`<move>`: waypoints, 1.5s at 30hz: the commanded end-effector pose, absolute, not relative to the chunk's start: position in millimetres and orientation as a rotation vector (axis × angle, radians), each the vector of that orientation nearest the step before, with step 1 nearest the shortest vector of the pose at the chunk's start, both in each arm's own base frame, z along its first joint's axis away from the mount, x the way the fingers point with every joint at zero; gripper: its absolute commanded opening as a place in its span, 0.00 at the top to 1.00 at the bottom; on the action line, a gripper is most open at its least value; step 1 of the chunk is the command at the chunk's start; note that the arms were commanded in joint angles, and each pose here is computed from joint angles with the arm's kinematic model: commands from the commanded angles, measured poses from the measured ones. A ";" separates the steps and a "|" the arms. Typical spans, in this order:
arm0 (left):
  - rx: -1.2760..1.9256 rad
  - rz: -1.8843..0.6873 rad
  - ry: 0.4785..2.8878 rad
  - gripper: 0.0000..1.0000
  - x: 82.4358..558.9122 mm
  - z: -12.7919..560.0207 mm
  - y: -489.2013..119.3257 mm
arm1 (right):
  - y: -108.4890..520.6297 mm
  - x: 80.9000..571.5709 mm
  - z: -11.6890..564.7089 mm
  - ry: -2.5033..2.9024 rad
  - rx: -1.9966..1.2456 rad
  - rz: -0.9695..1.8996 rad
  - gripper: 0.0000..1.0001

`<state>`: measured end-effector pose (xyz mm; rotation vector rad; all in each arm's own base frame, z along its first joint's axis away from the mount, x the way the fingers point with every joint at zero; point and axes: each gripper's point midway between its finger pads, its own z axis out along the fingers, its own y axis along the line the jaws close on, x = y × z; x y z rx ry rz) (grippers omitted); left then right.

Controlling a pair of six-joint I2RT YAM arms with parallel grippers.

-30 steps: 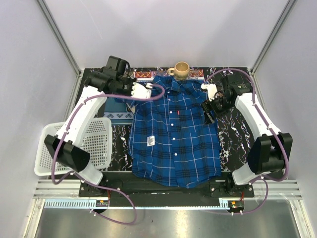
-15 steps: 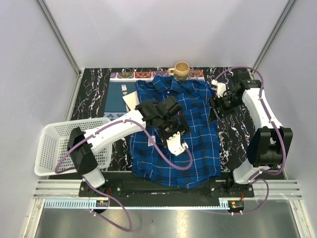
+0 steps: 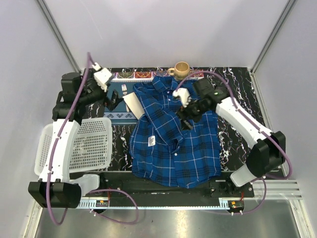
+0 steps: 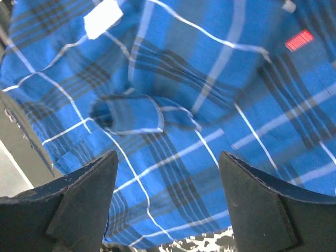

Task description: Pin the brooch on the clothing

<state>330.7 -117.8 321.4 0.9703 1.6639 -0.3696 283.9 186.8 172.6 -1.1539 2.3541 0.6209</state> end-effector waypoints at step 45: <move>-0.046 -1.082 1.919 0.05 303.2 311.6 -142.8 | 304.5 316.0 332.8 2.015 -0.397 1.135 1.00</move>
